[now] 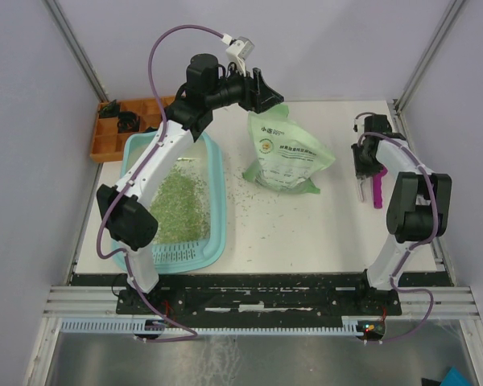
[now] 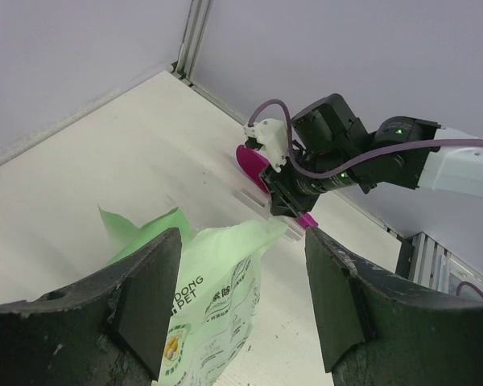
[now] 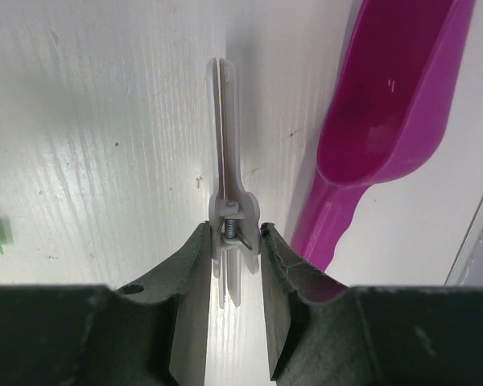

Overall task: Fill the litter box with clean litter
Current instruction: Pick up the clamp at the center of the board.

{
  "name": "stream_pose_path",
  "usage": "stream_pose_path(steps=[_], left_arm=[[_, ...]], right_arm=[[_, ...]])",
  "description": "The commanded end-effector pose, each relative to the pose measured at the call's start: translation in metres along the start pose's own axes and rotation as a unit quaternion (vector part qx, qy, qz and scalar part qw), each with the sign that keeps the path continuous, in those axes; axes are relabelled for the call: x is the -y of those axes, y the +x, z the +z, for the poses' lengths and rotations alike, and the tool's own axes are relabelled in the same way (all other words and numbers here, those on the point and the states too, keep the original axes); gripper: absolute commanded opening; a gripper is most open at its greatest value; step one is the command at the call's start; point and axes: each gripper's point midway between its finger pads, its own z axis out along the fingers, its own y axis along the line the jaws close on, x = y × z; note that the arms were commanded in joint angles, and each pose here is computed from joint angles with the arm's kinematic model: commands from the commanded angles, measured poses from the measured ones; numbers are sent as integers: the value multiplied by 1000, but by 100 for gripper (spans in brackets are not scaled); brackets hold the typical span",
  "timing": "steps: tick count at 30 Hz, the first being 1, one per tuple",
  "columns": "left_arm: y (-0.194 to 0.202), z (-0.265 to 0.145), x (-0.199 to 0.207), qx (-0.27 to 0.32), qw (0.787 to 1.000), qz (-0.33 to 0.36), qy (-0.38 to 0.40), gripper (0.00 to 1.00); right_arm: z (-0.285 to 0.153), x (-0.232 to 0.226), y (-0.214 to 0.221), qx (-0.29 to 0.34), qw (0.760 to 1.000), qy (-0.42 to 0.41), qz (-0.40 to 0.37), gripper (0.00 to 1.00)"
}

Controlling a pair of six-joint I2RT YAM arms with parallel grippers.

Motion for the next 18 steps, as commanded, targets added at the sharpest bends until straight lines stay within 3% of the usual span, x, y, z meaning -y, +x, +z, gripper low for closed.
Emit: stream_pose_path(steps=[1, 14, 18], left_arm=[[-25, -5, 15, 29, 999, 23, 16, 70], [-22, -8, 16, 26, 999, 23, 12, 69], [-22, -8, 15, 25, 999, 23, 12, 69]], right_arm=[[-22, 6, -22, 52, 999, 7, 2, 2], [1, 0, -2, -4, 1000, -1, -9, 2], [6, -2, 3, -18, 1000, -6, -12, 8]])
